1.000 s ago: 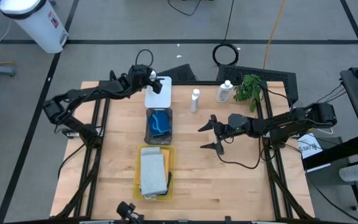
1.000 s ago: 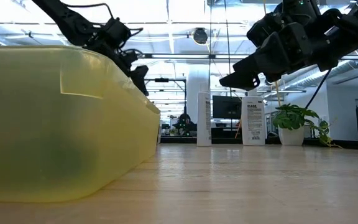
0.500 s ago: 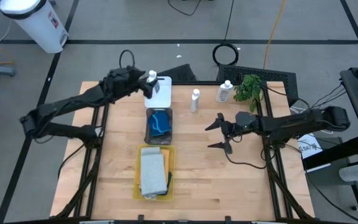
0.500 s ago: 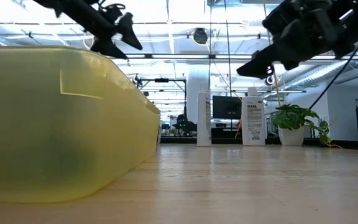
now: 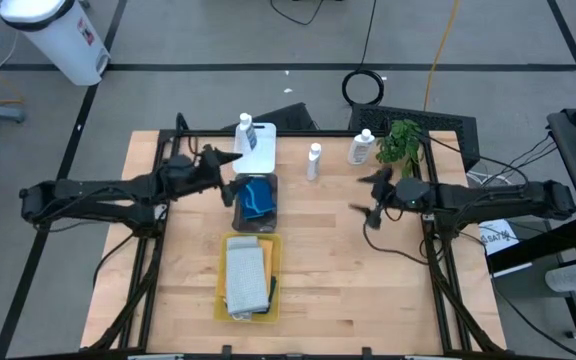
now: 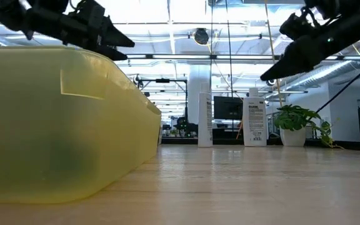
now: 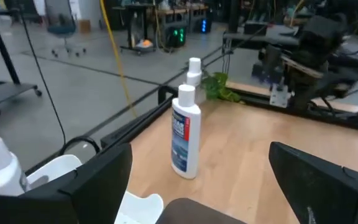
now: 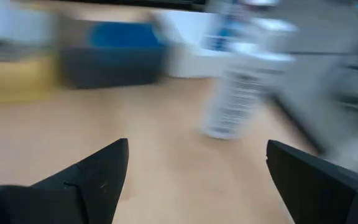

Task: Pick & Place Kitchen Items
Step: Put the white plastic restorer bottle into the white bin

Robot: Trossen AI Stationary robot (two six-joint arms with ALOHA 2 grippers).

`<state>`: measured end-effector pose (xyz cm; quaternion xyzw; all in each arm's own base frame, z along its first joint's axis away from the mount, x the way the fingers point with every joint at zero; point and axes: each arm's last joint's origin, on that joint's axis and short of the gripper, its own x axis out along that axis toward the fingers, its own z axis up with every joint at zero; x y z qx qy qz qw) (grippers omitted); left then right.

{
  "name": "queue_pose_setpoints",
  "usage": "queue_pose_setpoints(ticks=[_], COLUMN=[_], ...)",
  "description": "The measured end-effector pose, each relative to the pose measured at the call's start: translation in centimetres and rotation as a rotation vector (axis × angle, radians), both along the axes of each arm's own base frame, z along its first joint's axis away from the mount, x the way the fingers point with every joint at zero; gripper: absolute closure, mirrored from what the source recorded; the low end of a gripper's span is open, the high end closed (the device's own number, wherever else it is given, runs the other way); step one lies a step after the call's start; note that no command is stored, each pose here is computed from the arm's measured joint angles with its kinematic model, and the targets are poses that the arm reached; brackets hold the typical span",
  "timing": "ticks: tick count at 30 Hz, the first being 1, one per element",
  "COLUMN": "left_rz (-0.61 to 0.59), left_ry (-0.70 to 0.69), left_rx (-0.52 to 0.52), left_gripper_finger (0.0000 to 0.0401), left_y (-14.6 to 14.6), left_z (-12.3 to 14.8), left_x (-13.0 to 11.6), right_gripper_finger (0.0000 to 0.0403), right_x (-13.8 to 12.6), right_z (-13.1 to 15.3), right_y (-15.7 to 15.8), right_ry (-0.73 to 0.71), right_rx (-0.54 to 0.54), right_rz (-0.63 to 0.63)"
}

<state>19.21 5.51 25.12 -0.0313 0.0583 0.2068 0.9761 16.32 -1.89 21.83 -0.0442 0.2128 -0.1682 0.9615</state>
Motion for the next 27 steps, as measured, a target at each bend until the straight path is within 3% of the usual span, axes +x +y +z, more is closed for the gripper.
queue_pose_setpoints(ticks=[4, 7, 13, 19, 27], left_rz=[0.029, 0.039, 0.031, 0.032, 0.032], left_ry=[-0.035, -0.024, -0.001, -0.009, -0.009], left_rx=[-0.022, -0.047, -0.061, -0.071, -0.072], left_gripper_finger=[0.0021, 0.0027, 0.003, 0.0023, 0.0034], left_y=[0.0, 0.0, 0.0, 0.0, 0.0], left_z=[-0.6, -1.1, -1.4, -1.4, -1.4], left_x=[-1.1, -1.3, -1.2, -1.2, -1.2], right_gripper_finger=[0.0064, 0.0064, 0.0064, 0.0064, 0.0066], right_x=[-1.0, -1.2, -1.0, -1.1, -1.7], right_z=[-0.1, -0.4, -1.4, -2.6, -2.9], right_y=[-0.8, -1.1, -1.8, -2.8, -5.3], right_ry=[0.051, 0.096, 0.101, 0.156, 0.161], right_rx=[-0.136, -0.196, -0.173, -0.126, -0.08], right_rz=[-0.303, -0.424, -0.497, -0.486, -0.631])
